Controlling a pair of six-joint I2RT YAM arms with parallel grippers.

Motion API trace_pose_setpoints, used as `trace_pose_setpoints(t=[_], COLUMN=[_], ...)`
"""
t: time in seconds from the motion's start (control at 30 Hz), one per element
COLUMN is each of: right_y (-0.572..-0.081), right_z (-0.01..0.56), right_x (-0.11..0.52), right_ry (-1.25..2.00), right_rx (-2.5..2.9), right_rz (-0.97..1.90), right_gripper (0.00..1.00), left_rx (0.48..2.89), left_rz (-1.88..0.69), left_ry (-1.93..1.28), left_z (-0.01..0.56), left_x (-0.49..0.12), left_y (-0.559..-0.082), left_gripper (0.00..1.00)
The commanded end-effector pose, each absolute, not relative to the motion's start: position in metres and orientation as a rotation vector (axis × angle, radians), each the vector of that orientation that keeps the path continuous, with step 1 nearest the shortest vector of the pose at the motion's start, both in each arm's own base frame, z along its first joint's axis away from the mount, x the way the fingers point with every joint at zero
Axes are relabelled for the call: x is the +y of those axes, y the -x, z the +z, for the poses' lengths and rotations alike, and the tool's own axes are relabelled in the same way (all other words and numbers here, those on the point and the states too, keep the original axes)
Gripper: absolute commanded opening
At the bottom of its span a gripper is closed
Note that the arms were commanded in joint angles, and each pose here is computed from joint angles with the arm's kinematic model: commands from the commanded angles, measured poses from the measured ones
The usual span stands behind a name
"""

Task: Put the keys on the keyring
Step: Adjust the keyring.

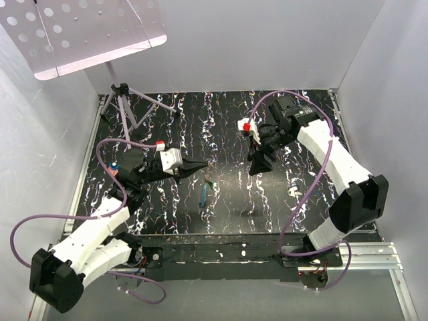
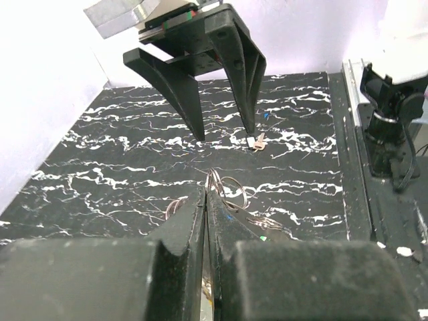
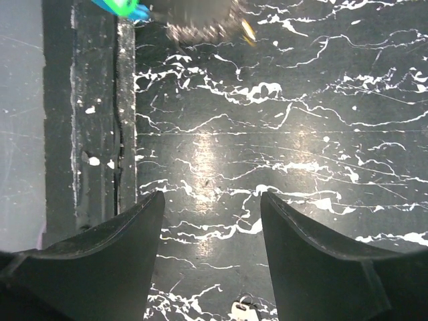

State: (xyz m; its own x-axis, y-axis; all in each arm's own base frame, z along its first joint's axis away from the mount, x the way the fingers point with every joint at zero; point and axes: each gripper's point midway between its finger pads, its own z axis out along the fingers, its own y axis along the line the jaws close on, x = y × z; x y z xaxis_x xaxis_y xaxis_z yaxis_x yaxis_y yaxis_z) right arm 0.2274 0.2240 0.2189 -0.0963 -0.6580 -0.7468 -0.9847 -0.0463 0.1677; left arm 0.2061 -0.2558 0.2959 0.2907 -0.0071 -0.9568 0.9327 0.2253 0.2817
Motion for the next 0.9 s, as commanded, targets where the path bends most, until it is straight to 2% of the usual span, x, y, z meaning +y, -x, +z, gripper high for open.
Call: trace_pose_setpoints(t=[0.0,0.3,0.4,0.6,0.87], right_y=[-0.222,-0.202,-0.2,-0.229,-0.223], right_z=[0.251,0.312,0.306,0.293,0.291], right_x=[0.239,0.28,0.286,0.261,0.235], right_ry=[1.699,1.656,1.701,1.598,1.505], right_rx=[1.679,1.479,1.515,1.708,1.725], right_rz=[1.109,1.348,1.286,1.04,1.056], right_gripper=[0.66,0.61,0.61,0.64,0.65], left_rx=[1.083,1.188,1.219,1.291,1.355], left_rz=[-0.952,-1.078,-1.111,-1.122,-1.229], left_ry=[-0.991,-0.905,-0.893,-0.803,-0.675], left_z=[0.32,0.317,0.315,0.32,0.337], left_x=[-0.259,-0.264,-0.266,-0.263,-0.26], left_y=[-0.214,-0.224,-0.226,-0.232,-0.234], left_gripper=[0.0,0.0,0.0,0.0,0.0])
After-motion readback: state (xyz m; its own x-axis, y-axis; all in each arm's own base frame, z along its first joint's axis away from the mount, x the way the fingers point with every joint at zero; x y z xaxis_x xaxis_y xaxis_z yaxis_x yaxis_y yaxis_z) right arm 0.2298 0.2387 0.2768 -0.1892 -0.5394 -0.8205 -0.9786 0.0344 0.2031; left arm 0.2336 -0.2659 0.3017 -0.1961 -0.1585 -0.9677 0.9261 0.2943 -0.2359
